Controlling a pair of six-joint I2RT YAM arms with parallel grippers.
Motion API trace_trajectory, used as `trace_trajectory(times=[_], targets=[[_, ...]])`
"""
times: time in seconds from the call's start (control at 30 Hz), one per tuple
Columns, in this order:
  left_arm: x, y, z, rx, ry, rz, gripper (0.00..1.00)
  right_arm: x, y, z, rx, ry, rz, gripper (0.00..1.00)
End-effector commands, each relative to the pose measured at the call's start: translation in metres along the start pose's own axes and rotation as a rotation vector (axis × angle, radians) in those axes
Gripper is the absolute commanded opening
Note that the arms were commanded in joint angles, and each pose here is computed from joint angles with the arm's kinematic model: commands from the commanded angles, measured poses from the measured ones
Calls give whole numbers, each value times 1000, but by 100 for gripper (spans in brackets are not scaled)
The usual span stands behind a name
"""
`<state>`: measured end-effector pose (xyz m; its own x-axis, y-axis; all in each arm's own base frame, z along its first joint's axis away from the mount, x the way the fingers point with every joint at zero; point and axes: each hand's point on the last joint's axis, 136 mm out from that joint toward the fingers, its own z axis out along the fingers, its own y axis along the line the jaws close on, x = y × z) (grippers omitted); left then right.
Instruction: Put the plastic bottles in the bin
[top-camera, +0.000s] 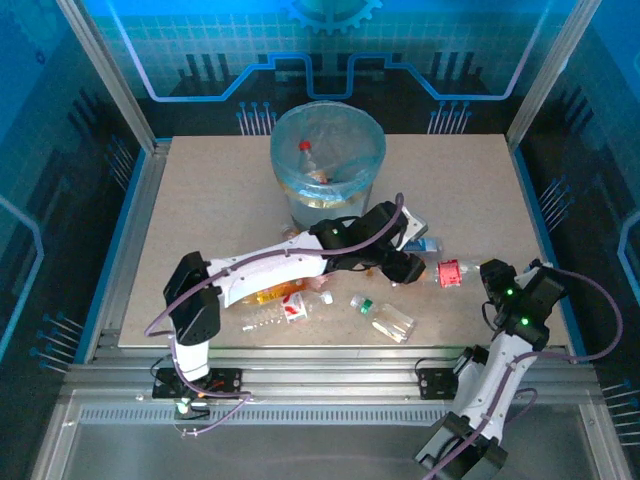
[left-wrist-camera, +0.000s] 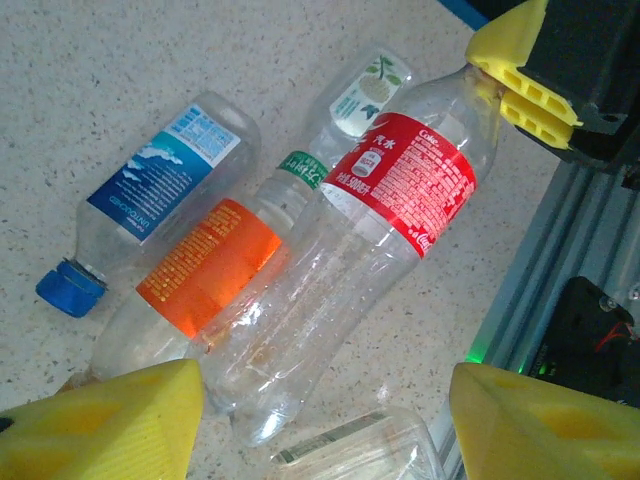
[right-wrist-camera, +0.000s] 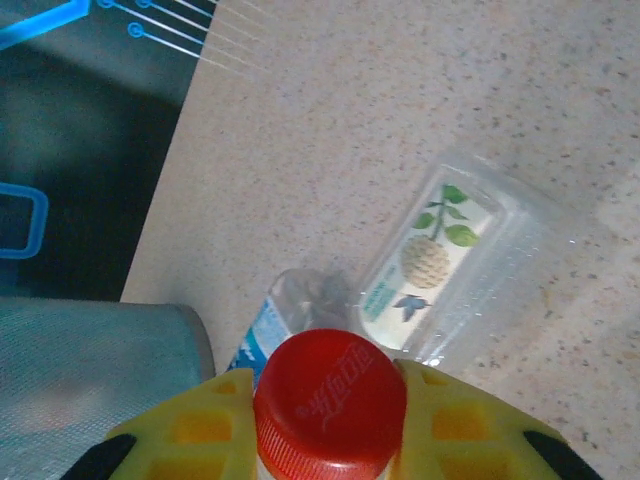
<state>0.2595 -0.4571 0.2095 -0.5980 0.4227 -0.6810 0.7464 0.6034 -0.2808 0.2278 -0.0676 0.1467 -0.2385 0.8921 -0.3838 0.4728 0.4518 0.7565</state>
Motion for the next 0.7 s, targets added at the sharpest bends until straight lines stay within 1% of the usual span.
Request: trace_trajectory(times=[0.0, 0.13, 0.27, 0.47, 0.53, 0.67], targets=[[-32, -12, -35, 18, -103, 41, 67, 0, 14, -9, 15, 18, -31, 0], [-41, -18, -53, 39, -135, 60, 68, -1, 33, -21, 15, 34, -105, 0], [-49, -22, -65, 47, -160, 73, 67, 0, 58, -32, -23, 57, -170, 0], [-60, -20, -79, 57, -194, 56, 67, -3, 91, -50, -65, 58, -260, 0], [-62, -19, -83, 64, -199, 48, 67, -2, 108, -58, -95, 63, -306, 0], [-67, -16, -90, 80, -209, 35, 67, -9, 142, -77, -138, 33, -387, 0]])
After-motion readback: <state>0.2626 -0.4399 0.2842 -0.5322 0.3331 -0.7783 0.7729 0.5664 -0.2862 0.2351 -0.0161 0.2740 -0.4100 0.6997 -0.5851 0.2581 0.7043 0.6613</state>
